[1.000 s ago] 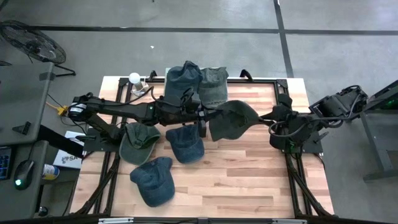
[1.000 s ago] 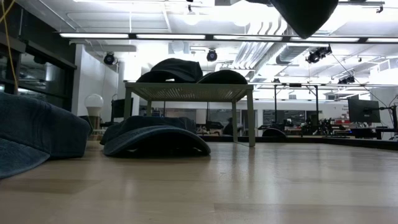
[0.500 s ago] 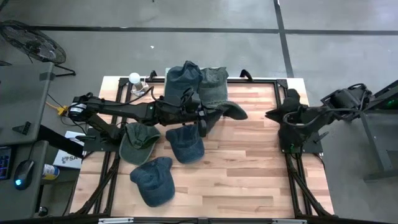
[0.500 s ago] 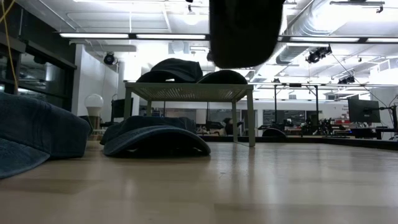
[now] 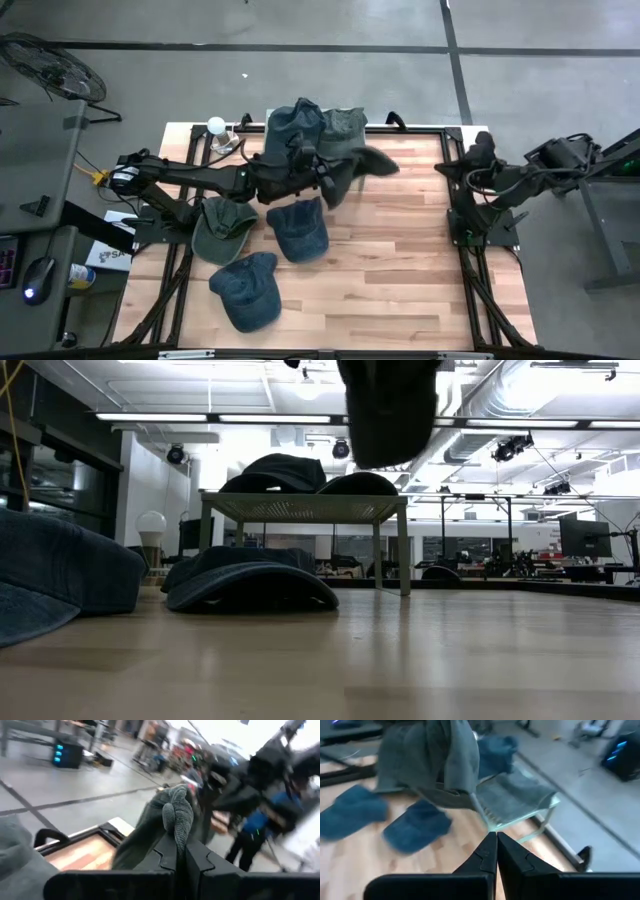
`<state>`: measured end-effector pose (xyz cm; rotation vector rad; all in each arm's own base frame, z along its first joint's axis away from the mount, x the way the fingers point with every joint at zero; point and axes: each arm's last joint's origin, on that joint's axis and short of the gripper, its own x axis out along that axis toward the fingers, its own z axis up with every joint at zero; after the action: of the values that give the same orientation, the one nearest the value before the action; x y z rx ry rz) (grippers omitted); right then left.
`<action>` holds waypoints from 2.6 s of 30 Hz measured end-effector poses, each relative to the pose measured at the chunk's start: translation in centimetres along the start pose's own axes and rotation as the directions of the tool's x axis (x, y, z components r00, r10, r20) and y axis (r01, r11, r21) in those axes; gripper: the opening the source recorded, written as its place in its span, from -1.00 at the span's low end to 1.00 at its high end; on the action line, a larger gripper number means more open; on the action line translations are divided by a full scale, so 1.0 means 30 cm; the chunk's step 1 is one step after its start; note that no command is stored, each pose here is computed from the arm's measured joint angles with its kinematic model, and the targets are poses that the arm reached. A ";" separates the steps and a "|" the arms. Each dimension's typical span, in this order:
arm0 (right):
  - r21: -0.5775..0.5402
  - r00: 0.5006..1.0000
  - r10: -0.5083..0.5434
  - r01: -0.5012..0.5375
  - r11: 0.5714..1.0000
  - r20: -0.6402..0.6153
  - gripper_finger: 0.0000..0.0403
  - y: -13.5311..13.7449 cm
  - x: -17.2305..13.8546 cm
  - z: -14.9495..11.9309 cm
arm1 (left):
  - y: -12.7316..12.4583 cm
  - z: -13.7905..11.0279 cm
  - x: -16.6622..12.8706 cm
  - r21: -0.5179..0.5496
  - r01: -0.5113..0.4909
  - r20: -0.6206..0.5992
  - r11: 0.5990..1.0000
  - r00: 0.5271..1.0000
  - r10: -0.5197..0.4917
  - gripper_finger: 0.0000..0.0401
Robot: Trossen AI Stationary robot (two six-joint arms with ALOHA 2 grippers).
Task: Pick & Place hat
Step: Stack the right gray cap on the gray cap on the shelf
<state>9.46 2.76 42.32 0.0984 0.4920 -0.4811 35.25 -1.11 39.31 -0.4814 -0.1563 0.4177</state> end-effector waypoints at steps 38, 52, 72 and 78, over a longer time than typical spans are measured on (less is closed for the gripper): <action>-0.161 0.965 -0.088 0.130 0.978 0.246 0.26 0.506 0.365 0.110 | -0.003 -0.043 0.097 -0.184 0.112 0.201 0.977 0.977 -0.074 -1.00; -0.260 0.892 -0.349 0.424 0.868 0.287 0.26 0.594 0.487 0.040 | 0.005 -0.039 0.106 -0.161 0.205 0.159 0.966 0.971 -0.179 -1.00; -0.182 0.879 -0.374 0.437 0.881 0.297 -0.34 0.592 0.486 0.041 | -0.004 -0.043 0.105 -0.152 0.284 0.121 0.947 0.956 -0.267 -1.00; -0.184 0.880 -0.371 0.434 0.882 0.297 -0.65 0.593 0.485 0.040 | -0.004 -0.042 0.105 -0.151 0.286 0.120 0.946 0.955 -0.270 -1.00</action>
<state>29.52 12.15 36.04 -0.3122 0.3135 -0.8297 38.44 -0.41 38.41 -0.5948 -0.3521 0.1504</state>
